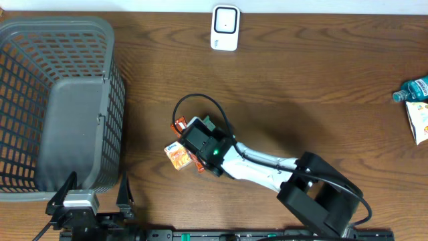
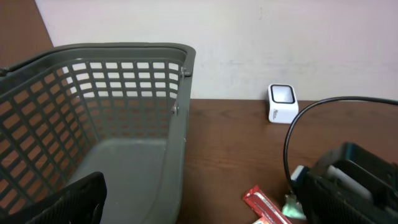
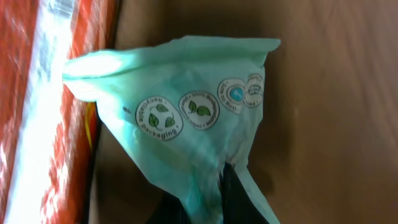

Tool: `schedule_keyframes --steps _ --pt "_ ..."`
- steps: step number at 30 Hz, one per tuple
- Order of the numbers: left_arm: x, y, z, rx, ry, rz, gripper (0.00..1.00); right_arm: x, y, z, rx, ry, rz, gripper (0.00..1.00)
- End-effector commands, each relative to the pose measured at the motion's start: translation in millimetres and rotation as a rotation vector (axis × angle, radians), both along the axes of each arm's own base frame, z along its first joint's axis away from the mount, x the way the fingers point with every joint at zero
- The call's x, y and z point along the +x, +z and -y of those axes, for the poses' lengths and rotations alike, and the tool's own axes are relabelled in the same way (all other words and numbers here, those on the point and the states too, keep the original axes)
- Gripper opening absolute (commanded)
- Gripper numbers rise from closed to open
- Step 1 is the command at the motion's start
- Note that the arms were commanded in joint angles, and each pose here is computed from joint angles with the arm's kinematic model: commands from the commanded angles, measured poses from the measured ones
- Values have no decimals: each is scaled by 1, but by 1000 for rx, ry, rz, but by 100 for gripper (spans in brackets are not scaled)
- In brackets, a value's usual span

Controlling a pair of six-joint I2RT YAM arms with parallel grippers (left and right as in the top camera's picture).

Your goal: Scan the item barcode

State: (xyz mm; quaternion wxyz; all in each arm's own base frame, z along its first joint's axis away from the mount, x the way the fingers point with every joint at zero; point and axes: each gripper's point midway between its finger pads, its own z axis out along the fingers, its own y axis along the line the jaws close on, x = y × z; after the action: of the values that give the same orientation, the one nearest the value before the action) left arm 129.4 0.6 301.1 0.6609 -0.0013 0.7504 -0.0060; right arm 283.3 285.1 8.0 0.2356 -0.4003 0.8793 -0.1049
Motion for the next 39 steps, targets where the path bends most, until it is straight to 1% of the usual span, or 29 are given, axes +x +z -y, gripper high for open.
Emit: schedule_keyframes --steps 1,3,6,9,11,13,16,19,21,24,35,39 --pt "-2 3 -1 -5 5 12 98 -20 -2 -2 77 -20 -216 1" --pt "-2 3 -1 -5 5 12 98 -22 32 -11 198 -12 -341 1" --pt "-2 3 -1 -5 5 12 98 -32 74 -26 408 93 -536 1" --pt "-2 3 -1 -5 5 12 98 -43 111 -36 692 176 -760 1" --pt "-2 3 -1 -5 5 12 98 -45 133 -33 872 180 -884 1" --pt "-2 3 -1 -5 5 12 98 -45 158 -28 1039 221 -966 1" --pt "-2 3 -1 -5 5 12 98 -45 197 -21 1278 329 -1035 1" --pt "-2 3 -1 -5 5 12 98 -45 221 -17 1410 403 -1062 1" --pt "-2 3 -1 -5 5 12 98 -45 223 -17 1421 425 -1052 1" --pt "-2 3 -1 -5 5 12 98 -46 223 -17 1425 494 -991 1" --pt "-2 3 -1 -5 5 12 98 -47 223 -18 1426 620 -881 1" --pt "-2 3 -1 -5 5 12 98 -47 223 -18 1424 724 -780 1"
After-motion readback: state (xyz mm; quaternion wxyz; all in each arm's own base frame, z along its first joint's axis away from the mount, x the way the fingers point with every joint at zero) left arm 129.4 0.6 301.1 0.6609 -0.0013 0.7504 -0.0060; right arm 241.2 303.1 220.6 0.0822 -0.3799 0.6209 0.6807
